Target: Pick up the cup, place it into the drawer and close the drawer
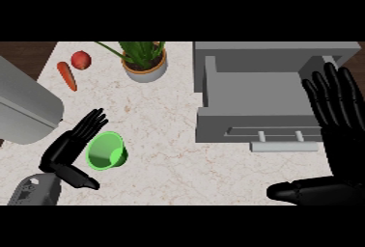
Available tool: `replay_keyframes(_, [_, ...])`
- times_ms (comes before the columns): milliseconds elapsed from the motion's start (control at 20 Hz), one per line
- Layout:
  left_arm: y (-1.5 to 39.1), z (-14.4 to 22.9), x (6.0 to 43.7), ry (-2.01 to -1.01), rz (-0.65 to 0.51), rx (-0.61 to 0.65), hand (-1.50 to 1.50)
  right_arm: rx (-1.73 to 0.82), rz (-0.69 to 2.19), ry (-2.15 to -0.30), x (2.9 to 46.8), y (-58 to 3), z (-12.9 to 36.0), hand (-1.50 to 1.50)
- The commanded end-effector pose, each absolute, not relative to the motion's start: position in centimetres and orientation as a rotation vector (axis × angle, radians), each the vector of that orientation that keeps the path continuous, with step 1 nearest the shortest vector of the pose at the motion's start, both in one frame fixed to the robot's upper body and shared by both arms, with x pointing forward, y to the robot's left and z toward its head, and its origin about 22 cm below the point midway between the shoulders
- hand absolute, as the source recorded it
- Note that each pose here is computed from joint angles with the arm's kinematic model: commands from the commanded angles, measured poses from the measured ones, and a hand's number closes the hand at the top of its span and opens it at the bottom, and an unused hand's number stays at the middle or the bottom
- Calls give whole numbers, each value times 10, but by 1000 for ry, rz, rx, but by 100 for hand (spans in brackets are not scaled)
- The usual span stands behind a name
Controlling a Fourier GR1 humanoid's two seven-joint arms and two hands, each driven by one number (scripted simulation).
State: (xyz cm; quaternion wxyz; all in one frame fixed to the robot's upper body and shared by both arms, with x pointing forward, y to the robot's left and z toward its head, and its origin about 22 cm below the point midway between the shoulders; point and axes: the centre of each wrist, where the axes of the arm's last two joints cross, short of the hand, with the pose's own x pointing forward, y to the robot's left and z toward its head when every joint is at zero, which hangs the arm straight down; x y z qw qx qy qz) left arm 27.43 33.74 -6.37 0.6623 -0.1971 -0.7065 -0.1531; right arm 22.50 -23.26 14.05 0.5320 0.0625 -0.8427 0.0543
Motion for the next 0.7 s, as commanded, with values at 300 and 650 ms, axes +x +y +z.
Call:
replay_keyframes(300, [346,-91,279,-1633,-313,-507,-150,160,133,-2010,214,-221,151,-150])
replay_keyframes(650, [347,-102,284,-1630,-345,-488,-150,193,137,-1998,213,-234,149,-150])
